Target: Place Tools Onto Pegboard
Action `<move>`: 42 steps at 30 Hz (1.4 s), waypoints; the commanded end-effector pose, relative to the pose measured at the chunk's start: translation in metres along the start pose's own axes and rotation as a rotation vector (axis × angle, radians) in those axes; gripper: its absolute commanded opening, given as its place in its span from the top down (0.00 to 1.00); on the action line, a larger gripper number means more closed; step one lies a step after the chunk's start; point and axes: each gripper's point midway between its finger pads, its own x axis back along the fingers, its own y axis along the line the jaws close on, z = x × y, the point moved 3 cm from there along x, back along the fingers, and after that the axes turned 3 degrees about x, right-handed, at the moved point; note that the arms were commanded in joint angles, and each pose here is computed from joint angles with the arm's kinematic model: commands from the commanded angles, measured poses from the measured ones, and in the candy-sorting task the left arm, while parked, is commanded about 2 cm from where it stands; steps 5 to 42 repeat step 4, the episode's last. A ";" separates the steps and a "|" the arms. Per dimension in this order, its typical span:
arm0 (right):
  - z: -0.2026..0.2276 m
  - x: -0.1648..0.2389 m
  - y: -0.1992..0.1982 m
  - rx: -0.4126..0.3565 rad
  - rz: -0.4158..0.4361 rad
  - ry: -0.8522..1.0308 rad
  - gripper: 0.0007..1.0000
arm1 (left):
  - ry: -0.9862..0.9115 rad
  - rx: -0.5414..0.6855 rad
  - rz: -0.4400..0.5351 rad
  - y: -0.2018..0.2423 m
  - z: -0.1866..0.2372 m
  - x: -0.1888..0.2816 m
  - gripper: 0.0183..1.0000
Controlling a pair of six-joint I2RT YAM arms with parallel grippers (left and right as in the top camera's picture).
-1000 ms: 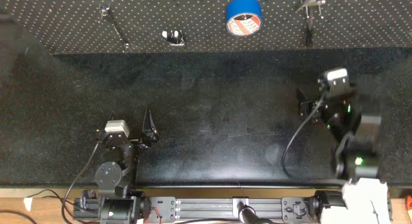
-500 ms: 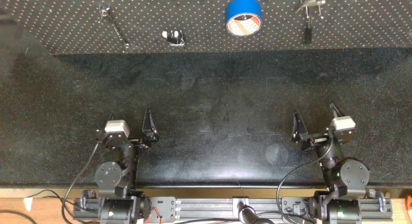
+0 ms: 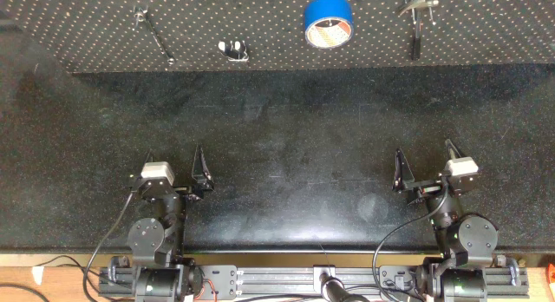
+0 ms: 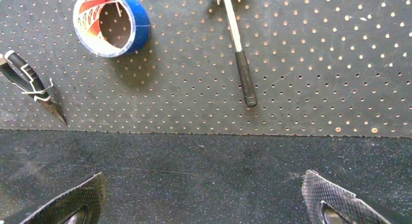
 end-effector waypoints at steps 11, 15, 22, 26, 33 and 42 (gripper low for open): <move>0.000 0.000 0.001 0.016 -0.002 -0.004 0.00 | 0.001 -0.012 -0.001 0.001 0.001 0.000 0.00; 0.000 0.000 0.001 0.016 -0.002 -0.004 0.00 | 0.001 -0.012 -0.001 0.001 0.001 0.000 0.00; 0.000 0.000 0.001 0.016 -0.002 -0.004 0.00 | 0.001 -0.012 -0.001 0.001 0.001 0.000 0.00; 0.000 0.000 0.001 0.016 -0.002 -0.004 0.00 | 0.001 -0.012 -0.001 0.001 0.001 0.000 0.00; 0.000 0.000 0.001 0.016 -0.002 -0.004 0.00 | 0.001 -0.012 -0.001 0.001 0.001 0.000 0.00; 0.000 0.000 0.001 0.016 -0.002 -0.004 0.00 | 0.001 -0.012 -0.001 0.001 0.001 0.000 0.00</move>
